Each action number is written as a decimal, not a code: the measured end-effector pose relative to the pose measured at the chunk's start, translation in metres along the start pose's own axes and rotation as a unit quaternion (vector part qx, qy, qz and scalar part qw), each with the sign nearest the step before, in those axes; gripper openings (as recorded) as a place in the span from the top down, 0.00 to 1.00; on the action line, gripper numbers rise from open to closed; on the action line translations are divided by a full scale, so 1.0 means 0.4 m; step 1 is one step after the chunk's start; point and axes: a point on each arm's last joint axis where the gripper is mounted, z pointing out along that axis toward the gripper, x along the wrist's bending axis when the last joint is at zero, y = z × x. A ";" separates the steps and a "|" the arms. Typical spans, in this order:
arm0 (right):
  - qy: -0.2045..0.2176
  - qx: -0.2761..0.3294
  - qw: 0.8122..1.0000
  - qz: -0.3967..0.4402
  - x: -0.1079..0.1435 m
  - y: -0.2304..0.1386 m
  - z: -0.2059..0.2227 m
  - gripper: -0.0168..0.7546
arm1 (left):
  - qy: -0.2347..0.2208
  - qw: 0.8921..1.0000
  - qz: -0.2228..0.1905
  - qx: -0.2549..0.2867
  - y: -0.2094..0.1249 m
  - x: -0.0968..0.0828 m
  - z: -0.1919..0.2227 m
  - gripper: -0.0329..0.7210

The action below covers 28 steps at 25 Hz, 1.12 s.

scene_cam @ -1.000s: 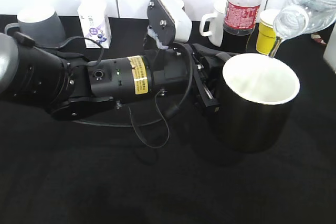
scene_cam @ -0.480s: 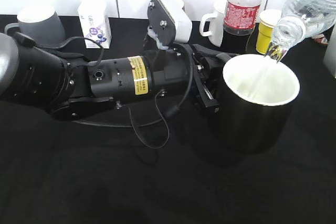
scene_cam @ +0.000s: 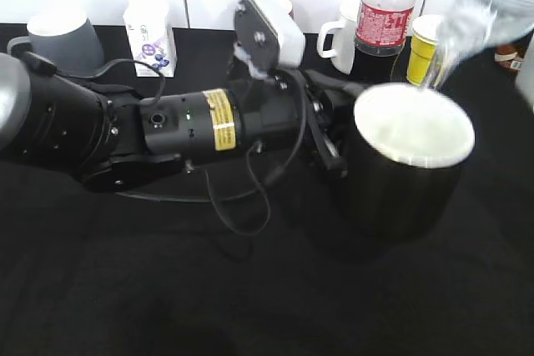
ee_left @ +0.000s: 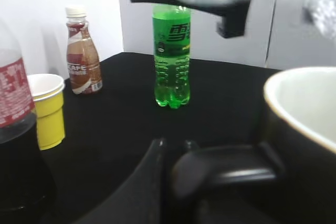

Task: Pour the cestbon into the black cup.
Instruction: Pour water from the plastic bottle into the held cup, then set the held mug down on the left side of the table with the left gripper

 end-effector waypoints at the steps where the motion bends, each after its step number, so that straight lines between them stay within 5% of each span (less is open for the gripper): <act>1: 0.000 -0.001 0.999 0.046 0.001 0.000 0.000 0.34 | 0.012 1.000 -0.012 -0.010 0.005 0.006 0.000 0.88; 3: 0.008 -0.001 0.987 0.159 0.010 -0.003 0.005 0.34 | 0.016 0.999 -0.019 -0.025 0.011 0.008 -0.001 0.88; 5: 0.013 0.002 0.944 0.329 0.018 -0.006 0.010 0.34 | 0.017 0.999 -0.021 -0.028 0.012 0.009 -0.001 0.88; 9: 0.019 0.014 0.771 0.636 0.034 -0.013 0.019 0.34 | 0.060 0.997 -0.024 -0.031 0.012 0.083 -0.036 0.88; 11: 0.019 0.016 0.731 0.682 0.036 -0.014 0.020 0.34 | 0.089 0.995 -0.026 -0.032 0.011 0.131 -0.063 0.88; 20: 0.014 0.016 0.718 0.695 0.035 -0.016 0.020 0.34 | 0.217 0.974 -0.044 -0.040 -0.041 0.270 -0.292 0.88; 28: 0.014 0.016 0.718 0.696 0.035 -0.016 0.020 0.34 | 0.404 0.914 -0.033 -0.037 -0.128 0.335 -0.397 0.88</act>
